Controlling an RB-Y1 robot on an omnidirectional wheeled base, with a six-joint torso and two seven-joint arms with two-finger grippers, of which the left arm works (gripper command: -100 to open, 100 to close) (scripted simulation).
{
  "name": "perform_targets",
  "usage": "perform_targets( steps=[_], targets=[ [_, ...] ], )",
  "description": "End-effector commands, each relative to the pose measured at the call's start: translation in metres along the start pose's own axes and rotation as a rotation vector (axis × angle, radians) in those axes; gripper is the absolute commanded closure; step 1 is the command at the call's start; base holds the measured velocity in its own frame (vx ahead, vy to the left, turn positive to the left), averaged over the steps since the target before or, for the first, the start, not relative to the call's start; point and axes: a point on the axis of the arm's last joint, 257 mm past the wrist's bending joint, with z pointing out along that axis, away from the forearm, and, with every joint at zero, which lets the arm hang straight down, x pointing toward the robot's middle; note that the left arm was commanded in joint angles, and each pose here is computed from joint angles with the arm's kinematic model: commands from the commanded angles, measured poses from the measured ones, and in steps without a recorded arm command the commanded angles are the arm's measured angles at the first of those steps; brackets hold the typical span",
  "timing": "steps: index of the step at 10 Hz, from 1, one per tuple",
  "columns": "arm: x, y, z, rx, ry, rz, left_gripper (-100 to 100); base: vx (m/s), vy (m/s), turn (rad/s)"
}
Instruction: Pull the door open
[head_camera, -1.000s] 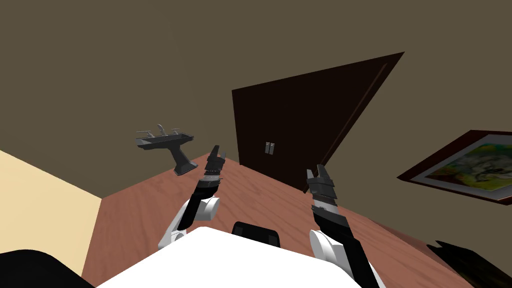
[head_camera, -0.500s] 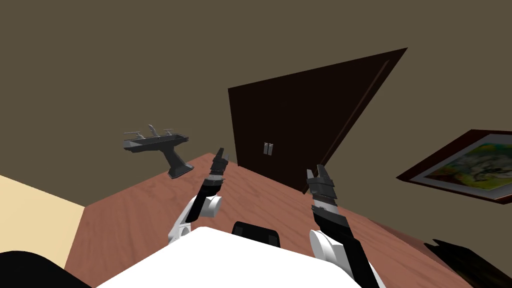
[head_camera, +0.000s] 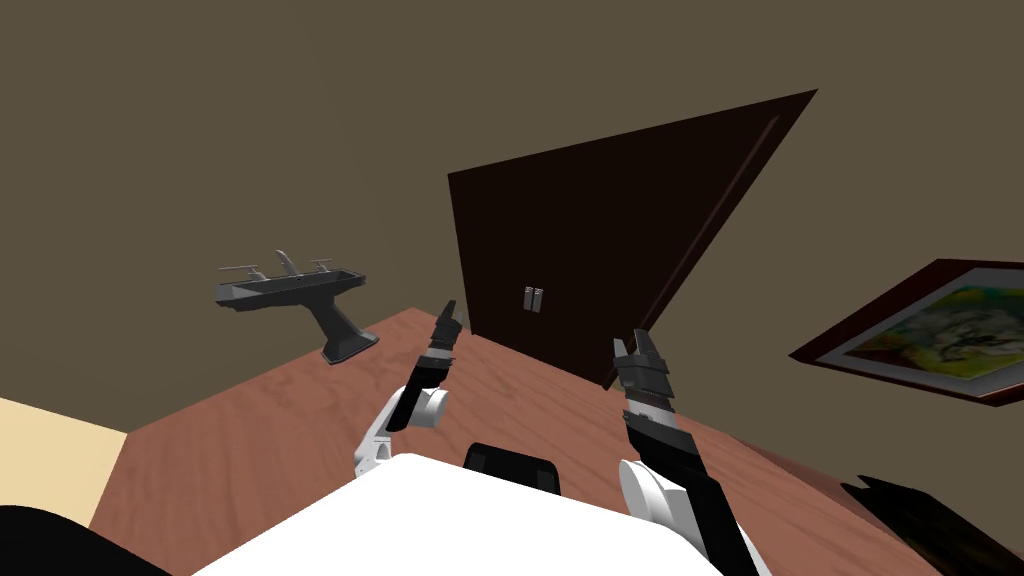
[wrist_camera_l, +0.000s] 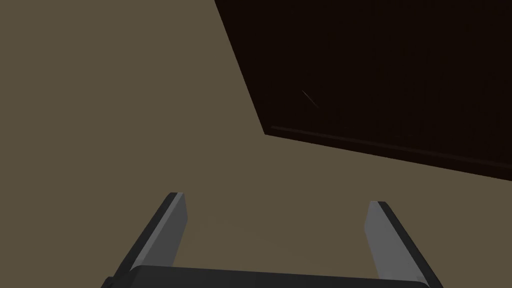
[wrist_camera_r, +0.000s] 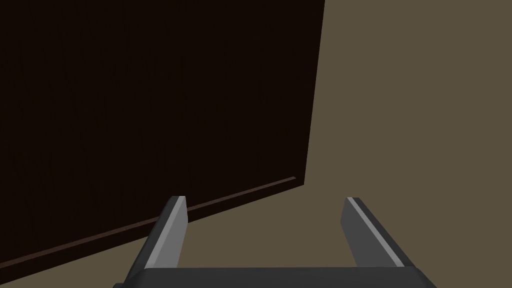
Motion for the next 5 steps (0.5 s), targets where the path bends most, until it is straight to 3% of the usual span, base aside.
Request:
perform_targets(
  steps=[1, 5],
  targets=[
    [0.003, 0.015, 0.0013, -0.024, 0.01, -0.009, -100, 0.094, -0.017, -0.057],
    [0.011, 0.052, 0.0027, -0.085, 0.033, -0.032, -100, 0.095, -0.02, -0.053]
  ],
)
